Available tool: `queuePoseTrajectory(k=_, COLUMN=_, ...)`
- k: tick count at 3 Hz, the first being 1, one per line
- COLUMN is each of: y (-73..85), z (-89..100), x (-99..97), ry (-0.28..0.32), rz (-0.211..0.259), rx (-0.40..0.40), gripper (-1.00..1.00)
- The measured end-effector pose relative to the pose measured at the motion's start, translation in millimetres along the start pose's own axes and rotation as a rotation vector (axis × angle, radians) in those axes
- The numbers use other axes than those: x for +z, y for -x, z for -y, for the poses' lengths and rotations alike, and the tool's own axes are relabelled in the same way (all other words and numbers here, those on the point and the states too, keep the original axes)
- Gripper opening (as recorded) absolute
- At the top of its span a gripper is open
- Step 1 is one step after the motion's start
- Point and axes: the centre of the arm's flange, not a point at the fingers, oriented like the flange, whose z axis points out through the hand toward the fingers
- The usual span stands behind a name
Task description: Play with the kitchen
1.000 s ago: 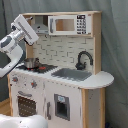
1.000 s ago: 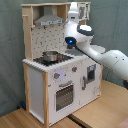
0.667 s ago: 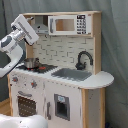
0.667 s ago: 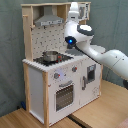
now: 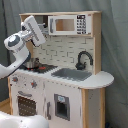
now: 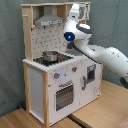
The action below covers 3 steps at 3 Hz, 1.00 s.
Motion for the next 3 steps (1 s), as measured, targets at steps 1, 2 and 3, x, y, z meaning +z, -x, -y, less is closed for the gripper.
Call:
queuePoseTrajectory(k=1, y=12.0, z=16.6, x=11.5, ry=-0.048, rz=0.061, rx=0.051, gripper=-1.0)
queuePoseTrajectory(k=2, y=14.5, z=-14.6, x=43.8, ry=-0.031, rz=0.185, rx=0.115, gripper=-1.0)
queuePoseTrajectory(k=3, y=27.1, z=-33.8, x=45.8, ry=0.008, rz=0.265, rx=0.123, gripper=-1.0)
